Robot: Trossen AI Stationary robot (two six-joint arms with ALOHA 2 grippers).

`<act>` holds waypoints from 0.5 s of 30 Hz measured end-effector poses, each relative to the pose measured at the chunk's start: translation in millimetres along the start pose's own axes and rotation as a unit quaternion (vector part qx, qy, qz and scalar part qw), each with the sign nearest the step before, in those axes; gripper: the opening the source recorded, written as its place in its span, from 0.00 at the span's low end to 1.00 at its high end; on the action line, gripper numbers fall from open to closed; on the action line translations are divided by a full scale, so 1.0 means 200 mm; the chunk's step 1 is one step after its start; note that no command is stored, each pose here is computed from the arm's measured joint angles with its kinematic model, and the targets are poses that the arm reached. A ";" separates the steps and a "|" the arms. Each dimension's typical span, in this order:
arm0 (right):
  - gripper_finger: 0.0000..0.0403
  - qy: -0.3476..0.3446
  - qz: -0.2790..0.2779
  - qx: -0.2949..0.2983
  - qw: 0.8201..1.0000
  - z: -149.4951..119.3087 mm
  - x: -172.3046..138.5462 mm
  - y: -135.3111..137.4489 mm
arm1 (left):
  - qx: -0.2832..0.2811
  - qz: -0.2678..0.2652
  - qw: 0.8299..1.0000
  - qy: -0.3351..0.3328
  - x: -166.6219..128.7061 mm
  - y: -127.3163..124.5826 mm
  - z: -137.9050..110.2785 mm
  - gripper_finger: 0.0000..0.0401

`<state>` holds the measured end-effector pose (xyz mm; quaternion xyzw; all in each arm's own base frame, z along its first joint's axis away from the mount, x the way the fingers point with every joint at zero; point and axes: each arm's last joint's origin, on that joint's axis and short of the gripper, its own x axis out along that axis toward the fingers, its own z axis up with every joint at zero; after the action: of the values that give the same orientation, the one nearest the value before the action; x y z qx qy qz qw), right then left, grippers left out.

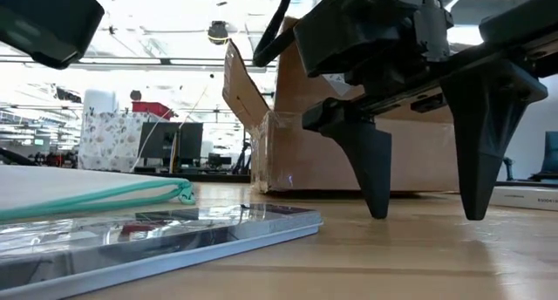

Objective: Unpack boxes
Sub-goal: Put the white pencil box into the transparent zip bag

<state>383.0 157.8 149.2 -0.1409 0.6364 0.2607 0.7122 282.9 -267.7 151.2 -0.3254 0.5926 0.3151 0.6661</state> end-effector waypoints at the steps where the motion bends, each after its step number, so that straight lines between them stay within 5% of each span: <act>1: 0.72 0.000 0.000 0.000 1.000 0.00 0.00 0.00 | -0.001 -0.001 1.000 0.001 0.00 0.00 0.00 0.05; 15: 0.72 0.000 0.001 -0.003 1.000 0.00 0.00 0.00 | 0.015 -0.007 1.000 0.022 -0.02 -0.01 -0.01 0.09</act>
<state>383.2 157.4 149.1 -0.1425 0.6357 0.2628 0.7117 283.4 -269.8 156.1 -0.3261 0.6095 0.2944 0.6599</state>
